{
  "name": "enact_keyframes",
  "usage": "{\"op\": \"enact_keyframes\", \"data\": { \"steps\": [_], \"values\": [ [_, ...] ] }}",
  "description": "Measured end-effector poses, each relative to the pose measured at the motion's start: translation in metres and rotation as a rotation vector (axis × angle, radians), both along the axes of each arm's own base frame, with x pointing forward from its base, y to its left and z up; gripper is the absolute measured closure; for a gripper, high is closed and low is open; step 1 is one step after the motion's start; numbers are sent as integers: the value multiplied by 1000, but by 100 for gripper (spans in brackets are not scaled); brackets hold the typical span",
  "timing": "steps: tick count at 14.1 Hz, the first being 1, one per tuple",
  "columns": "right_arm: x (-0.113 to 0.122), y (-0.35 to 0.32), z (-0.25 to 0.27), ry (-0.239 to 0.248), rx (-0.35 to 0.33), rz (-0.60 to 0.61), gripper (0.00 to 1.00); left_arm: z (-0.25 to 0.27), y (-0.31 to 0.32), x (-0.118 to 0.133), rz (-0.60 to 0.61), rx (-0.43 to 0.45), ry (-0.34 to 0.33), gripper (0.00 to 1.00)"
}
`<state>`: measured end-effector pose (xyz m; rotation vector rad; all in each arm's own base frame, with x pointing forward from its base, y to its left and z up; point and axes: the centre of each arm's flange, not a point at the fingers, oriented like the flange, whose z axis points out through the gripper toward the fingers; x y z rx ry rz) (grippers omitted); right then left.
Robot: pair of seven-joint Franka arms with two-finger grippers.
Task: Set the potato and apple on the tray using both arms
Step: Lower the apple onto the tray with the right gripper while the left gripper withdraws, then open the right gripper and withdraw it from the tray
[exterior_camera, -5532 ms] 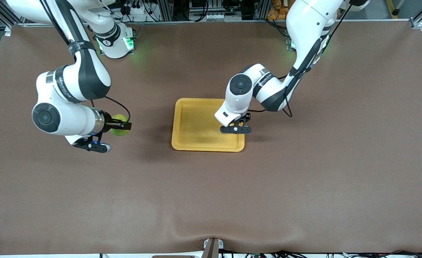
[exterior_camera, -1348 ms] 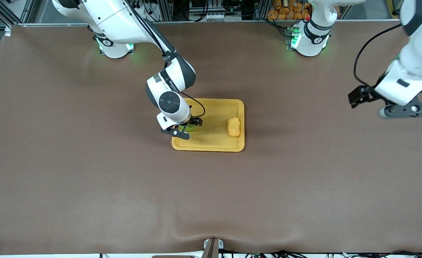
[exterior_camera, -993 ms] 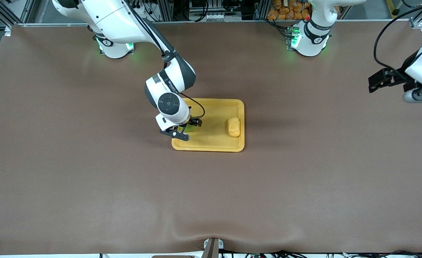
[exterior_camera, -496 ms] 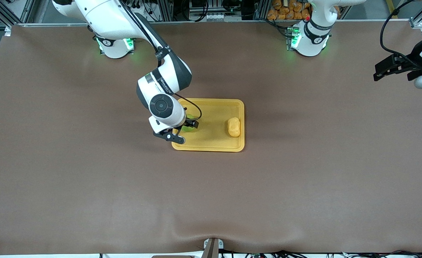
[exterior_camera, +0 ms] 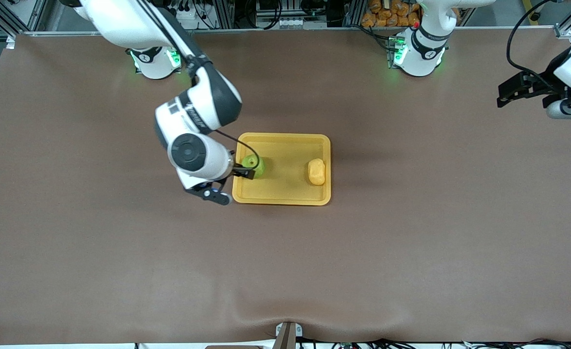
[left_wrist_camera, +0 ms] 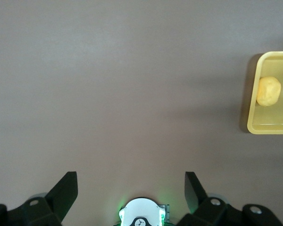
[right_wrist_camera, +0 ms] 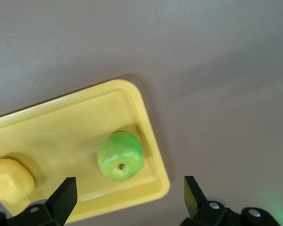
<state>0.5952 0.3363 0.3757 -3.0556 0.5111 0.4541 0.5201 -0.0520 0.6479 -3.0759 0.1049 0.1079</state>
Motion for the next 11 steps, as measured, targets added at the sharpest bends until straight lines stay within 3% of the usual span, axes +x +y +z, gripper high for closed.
{"op": "enact_keyframes", "data": {
  "steps": [7, 11],
  "values": [
    [39, -85, 69, 29, 17, -32, 0, 13, 0, -8, 2, -1, -23, 0],
    [57, -149, 106, -22, 50, -44, 0, 12, -1, -8, 0, 0, -23, 0]
  ]
}}
